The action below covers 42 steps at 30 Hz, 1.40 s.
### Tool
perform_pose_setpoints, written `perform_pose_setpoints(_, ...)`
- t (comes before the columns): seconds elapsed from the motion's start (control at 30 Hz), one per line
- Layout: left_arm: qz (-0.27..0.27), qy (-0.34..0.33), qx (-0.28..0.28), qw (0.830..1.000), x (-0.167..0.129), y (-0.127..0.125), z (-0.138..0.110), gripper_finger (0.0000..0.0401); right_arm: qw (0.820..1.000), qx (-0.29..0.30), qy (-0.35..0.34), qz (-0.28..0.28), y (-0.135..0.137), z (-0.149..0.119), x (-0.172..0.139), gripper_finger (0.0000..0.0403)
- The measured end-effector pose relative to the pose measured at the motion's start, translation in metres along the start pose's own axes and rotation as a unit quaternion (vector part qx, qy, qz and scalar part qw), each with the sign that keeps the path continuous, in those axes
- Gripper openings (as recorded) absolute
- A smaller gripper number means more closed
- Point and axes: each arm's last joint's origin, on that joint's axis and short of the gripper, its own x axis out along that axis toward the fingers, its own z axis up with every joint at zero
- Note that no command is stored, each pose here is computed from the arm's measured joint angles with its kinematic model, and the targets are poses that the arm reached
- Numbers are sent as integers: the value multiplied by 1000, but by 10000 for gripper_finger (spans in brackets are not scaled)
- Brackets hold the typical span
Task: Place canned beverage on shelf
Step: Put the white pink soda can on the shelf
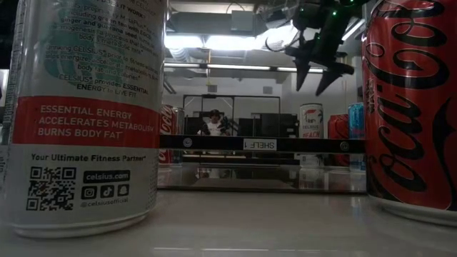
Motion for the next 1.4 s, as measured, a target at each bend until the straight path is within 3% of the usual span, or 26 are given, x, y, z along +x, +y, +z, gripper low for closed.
perform_pose_setpoints(1.27,0,0,-1,1000,0,0,0,0,1000,0,17,-11,-3,-3,0,273)
perform_pose_setpoints(1.4,0,0,-1,1000,0,0,0,0,1000,-1,17,-10,-3,-3,0,289)
